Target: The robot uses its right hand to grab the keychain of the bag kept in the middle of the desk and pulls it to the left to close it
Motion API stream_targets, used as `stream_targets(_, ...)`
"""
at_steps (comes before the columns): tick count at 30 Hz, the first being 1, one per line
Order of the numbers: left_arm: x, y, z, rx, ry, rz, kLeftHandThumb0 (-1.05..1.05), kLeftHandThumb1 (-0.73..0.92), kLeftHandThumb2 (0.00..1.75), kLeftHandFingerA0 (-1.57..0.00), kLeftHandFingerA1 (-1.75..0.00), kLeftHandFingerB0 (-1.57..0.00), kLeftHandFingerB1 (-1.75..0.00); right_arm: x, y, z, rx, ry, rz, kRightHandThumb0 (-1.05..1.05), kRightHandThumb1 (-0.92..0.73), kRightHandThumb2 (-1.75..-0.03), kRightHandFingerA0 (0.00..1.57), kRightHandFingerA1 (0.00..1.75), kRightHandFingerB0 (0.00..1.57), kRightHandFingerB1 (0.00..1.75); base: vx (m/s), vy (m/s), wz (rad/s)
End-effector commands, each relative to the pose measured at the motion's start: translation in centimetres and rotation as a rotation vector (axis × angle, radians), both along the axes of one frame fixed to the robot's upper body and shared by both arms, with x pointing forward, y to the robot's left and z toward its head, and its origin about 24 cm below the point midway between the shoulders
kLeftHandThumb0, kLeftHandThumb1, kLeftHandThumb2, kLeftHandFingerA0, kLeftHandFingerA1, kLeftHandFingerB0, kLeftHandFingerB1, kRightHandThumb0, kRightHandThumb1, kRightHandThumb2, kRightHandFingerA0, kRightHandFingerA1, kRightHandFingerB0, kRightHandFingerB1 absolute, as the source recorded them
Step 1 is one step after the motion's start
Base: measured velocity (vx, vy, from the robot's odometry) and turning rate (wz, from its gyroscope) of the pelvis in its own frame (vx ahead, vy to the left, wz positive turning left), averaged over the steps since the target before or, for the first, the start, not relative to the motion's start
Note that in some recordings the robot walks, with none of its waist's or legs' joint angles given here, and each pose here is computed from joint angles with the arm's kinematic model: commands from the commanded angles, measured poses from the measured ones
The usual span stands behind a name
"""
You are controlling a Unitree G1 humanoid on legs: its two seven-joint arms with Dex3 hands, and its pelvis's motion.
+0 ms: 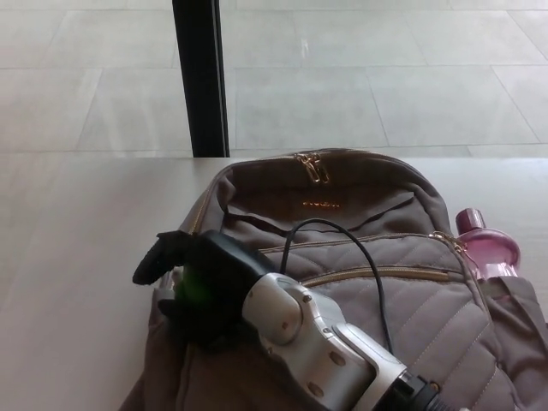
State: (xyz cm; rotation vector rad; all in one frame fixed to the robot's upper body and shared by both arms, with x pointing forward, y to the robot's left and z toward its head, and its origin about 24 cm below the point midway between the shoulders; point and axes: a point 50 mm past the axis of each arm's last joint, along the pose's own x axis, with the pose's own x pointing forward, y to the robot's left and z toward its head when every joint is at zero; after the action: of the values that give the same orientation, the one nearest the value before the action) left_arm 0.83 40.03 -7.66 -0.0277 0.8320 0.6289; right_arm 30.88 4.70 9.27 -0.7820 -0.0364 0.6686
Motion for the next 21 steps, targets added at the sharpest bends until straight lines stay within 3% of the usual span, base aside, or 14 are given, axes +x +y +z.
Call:
stream_targets(1,0.1,0.0,-0.1,-0.01,0.007,-0.006,-0.98,0.92,0.92,-0.66,-0.56,-0.5,-0.48,-6.6,11.3,1.4,0.115,0.16,0.136,-0.48,-0.4,-1.42,0.9,1.75,0.91,1.5,0.0,0.0,0.0)
stream_targets(3,0.1,0.0,0.0,-0.007,0.006,-0.01,-0.98,0.92,0.88,-0.7,-0.55,-0.57,-0.49,-6.8,11.7,1.6,0.126,0.15,0.156,-0.53,-0.39,-1.47,0.93,1.75,0.99,1.41,0.0,0.0,0.0)
stream_targets(4,0.2,-0.1,-0.1,-0.009,0.005,-0.009,-0.96,0.92,0.88,-0.69,-0.55,-0.53,-0.47,-7.0,12.1,1.7,0.127,0.124,0.174,-0.52,-0.35,-1.52,0.96,1.75,0.92,1.51,0.0,0.0,0.0)
stream_targets(6,0.3,-0.1,-0.2,-0.01,0.007,-0.007,-1.01,0.91,0.91,-0.7,-0.55,-0.54,-0.47,-7.0,12.1,1.7,0.128,0.126,0.171,-0.51,-0.37,-1.49,0.96,1.75,0.89,1.51,0.0,0.0,0.0)
stream_targets(7,0.4,-0.2,-0.2,-0.008,0.009,-0.007,-1.01,0.91,0.92,-0.7,-0.56,-0.54,-0.48,-7.1,12.3,1.9,0.125,0.129,0.168,-0.48,-0.39,-1.49,0.81,1.68,0.79,1.42,0.0,0.0,0.0)
stream_targets(9,0.7,-0.4,-0.4,-0.011,0.007,-0.012,-0.98,0.92,0.9,-0.69,-0.56,-0.53,-0.48,-7.1,12.4,2.0,0.13,0.121,0.171,-0.47,-0.41,-1.44,0.8,1.7,0.76,1.43,0.0,0.0,0.0)
stream_targets(11,0.8,-0.5,-0.5,-0.017,0.002,-0.007,-0.96,0.92,0.89,-0.71,-0.56,-0.54,-0.47,-7.1,12.5,2.1,0.125,0.113,0.178,-0.48,-0.41,-1.47,0.85,1.74,0.87,1.52,0.0,0.0,0.0)
stream_targets(13,0.9,-0.5,-0.4,-0.014,-0.002,-0.013,-0.95,0.92,0.9,-0.71,-0.58,-0.56,-0.5,-7.2,12.6,2.2,0.111,0.089,0.19,-0.47,-0.42,-1.45,0.86,1.75,0.86,1.44,0.0,0.0,0.0)
stream_targets(15,1.0,-0.4,-0.3,-0.006,0.0,-0.01,-0.93,0.92,0.89,-0.71,-0.58,-0.57,-0.5,-6.8,12.5,2.3,0.061,0.125,0.263,-0.45,-0.42,-1.44,0.96,1.75,0.93,1.48,0.0,0.0,0.0)
stream_targets(18,0.9,-0.4,-0.3,-0.004,0.001,-0.01,-0.98,0.88,0.96,-0.68,-0.58,-0.52,-0.49,-6.3,12.2,2.1,0.003,0.139,0.332,-0.43,-0.38,-1.46,0.97,1.75,0.96,1.52,0.0,0.0,0.0)
stream_targets(19,0.7,-0.4,-0.3,-0.013,-0.001,-0.008,-0.93,0.92,0.9,-0.68,-0.55,-0.54,-0.45,-5.7,11.9,2.7,-0.148,0.216,0.403,-0.51,-0.5,-0.98,0.89,1.25,0.63,1.01,0.0,0.0,0.0)
stream_targets(20,0.6,-0.4,-0.3,-0.017,-0.003,-0.008,-0.98,0.91,0.93,-0.67,-0.56,-0.5,-0.48,-5.4,11.6,2.8,-0.199,0.263,0.441,-0.58,-0.6,-0.58,0.65,0.78,0.27,0.72,0.0,0.0,0.0)
stream_targets(21,0.5,-0.5,-0.4,-0.022,-0.004,-0.007,-0.99,0.91,0.9,-0.67,-0.54,-0.53,-0.49,-4.7,10.8,3.4,-0.29,0.332,0.519,-0.74,-0.46,-0.88,0.37,0.7,0.16,0.62,0.0,0.0,0.0)
